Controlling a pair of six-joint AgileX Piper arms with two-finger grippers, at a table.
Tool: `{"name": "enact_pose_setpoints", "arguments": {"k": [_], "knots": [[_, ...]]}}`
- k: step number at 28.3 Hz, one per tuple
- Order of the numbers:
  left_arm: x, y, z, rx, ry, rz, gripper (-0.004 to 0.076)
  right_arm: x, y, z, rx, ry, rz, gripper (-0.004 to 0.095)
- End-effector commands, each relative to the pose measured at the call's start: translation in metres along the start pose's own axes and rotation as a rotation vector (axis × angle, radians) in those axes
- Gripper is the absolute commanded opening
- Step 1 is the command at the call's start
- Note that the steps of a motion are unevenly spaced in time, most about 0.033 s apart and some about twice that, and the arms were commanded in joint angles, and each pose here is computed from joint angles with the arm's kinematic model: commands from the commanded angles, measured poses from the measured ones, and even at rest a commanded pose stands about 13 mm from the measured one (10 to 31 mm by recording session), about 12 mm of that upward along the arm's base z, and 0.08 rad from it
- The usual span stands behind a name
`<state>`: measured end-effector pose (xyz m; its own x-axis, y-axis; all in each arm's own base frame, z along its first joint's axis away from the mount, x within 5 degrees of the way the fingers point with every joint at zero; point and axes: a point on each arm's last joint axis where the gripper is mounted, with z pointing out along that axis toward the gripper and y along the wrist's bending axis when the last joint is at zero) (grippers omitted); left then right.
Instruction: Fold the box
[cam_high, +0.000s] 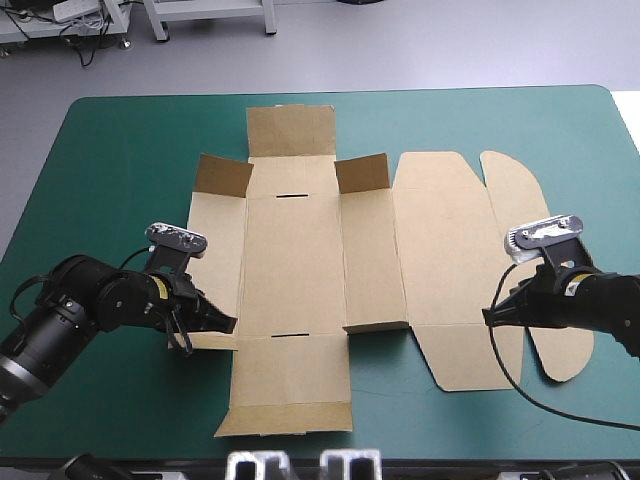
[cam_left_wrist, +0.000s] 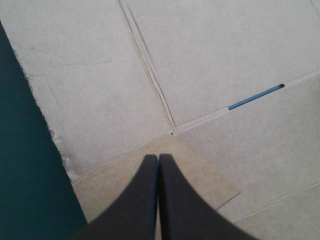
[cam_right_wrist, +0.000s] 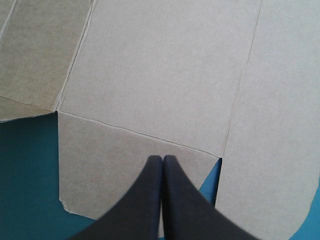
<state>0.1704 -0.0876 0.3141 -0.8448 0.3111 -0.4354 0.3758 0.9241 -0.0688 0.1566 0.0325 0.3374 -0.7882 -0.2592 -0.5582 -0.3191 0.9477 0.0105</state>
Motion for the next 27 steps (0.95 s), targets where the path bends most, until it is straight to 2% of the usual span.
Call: {"name": "enact_pose_setpoints", "arguments": {"k": [1, 11, 16, 21, 24, 27], "knots": [[-0.006, -0.002, -0.009, 0.014, -0.069, -0.008, -0.0009, -0.007, 0.0, -0.006, 0.007, -0.056, -0.002, -0.0018], [-0.006, -0.002, -0.009, 0.014, -0.069, -0.008, -0.0009, -0.007, 0.0, -0.006, 0.007, -0.056, -0.002, -0.0018], [-0.008, -0.006, -0.01, 0.06, -0.087, -0.03, -0.0009, -0.007, 0.0, -0.006, 0.002, -0.057, 0.001, -0.0018], [-0.029, -0.013, -0.003, 0.131, -0.241, -0.023, -0.0008, -0.007, 0.002, -0.006, -0.016, -0.061, 0.011, -0.0018], [-0.044, -0.015, 0.009, 0.148, -0.244, 0.015, 0.0015, -0.007, 0.002, -0.006, -0.016, -0.061, 0.011, -0.0018], [-0.061, -0.007, 0.019, 0.158, -0.225, -0.028, 0.0018, -0.007, 0.003, -0.006, -0.024, -0.063, 0.016, -0.0018]]}}
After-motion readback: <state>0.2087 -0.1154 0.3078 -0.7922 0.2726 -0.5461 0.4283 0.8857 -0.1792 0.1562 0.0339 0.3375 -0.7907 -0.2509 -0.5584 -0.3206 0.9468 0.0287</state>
